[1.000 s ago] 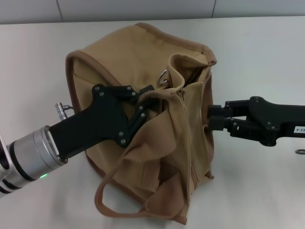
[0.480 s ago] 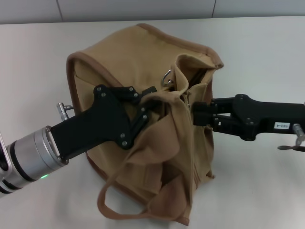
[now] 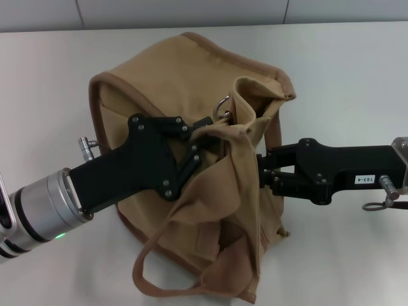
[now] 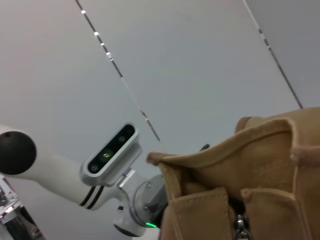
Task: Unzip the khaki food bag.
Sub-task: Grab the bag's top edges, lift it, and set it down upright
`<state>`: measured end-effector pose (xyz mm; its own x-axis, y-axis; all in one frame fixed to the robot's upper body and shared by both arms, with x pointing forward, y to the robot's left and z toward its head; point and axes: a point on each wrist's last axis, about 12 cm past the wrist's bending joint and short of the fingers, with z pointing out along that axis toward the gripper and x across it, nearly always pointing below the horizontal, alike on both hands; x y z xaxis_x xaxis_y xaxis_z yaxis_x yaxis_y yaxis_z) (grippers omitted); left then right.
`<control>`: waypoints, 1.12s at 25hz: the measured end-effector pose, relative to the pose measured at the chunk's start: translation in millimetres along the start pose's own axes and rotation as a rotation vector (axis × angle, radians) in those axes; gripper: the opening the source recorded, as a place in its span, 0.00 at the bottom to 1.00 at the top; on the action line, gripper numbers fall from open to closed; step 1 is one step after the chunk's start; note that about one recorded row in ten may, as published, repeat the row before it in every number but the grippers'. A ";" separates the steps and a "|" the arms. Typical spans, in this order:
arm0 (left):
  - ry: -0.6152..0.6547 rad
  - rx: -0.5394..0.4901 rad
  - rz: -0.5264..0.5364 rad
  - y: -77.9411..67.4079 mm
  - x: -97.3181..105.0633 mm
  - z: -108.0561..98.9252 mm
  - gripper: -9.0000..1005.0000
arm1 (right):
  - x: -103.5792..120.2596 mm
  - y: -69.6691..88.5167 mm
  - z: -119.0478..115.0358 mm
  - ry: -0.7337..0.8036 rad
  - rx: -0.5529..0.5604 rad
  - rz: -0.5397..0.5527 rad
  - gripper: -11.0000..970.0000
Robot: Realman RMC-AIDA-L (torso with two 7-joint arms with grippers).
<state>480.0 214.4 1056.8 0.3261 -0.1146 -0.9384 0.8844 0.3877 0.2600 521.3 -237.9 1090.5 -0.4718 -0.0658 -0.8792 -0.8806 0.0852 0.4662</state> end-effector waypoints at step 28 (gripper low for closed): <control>-0.002 0.010 0.010 4.1 -0.5 5.3 0.09 | -2.2 -1.3 2.7 0.013 -0.006 0.010 0.30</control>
<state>485.2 211.2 1059.5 0.3353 -0.1125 -0.9354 0.8843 0.3799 0.2713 523.6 -235.2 1091.5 -0.4809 -0.0782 -0.8733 -0.8762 0.0799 0.4753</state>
